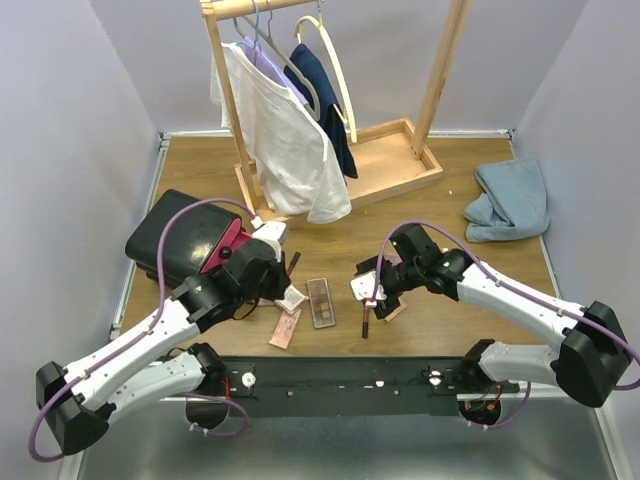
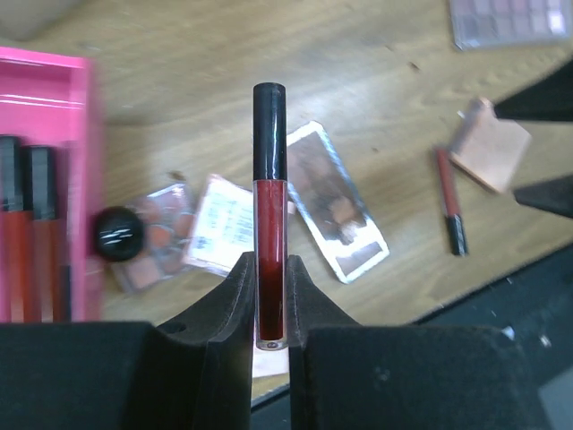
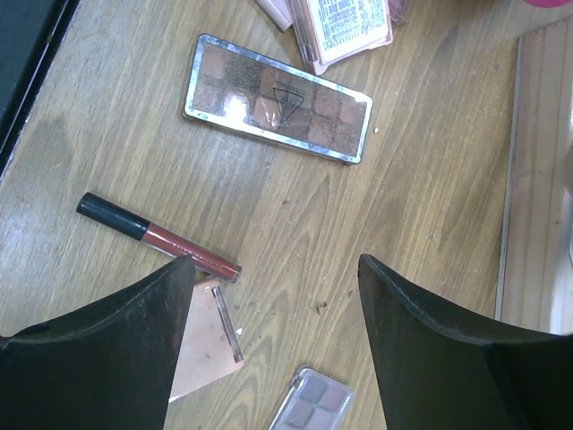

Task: Organize the makeup
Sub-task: Place the makeup in the drawer.

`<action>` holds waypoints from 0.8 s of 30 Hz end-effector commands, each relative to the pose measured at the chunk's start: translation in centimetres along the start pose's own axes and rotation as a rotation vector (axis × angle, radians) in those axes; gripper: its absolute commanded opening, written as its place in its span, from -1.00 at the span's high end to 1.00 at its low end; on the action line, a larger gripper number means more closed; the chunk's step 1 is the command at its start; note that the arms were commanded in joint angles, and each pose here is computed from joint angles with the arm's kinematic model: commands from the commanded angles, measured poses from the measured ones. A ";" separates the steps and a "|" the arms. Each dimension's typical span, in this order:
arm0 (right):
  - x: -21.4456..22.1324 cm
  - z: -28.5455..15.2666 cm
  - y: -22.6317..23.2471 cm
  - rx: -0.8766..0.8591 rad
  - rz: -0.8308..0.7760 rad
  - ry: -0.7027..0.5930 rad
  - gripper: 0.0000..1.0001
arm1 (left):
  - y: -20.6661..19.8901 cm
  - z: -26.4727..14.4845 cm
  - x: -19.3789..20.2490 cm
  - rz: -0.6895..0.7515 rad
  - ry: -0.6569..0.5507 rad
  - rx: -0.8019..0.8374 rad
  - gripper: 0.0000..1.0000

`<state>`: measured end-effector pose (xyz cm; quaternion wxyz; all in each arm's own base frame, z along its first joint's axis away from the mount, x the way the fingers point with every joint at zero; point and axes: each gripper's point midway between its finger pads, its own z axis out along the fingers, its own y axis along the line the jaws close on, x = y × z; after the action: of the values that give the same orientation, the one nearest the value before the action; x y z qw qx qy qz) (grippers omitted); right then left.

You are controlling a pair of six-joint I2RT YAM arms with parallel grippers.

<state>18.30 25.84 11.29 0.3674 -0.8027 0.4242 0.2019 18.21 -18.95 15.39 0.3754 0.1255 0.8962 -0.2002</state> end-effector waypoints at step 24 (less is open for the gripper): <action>1.2 0.2 0.2 0.019 0.015 0.035 -0.63 | 10.2 -1.4 -3.0 -0.090 -0.128 -0.428 1.00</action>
<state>18.71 25.76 11.15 0.3704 -0.8015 0.4286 0.1919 22.47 -10.67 15.52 0.4324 0.0153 0.8999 -0.0546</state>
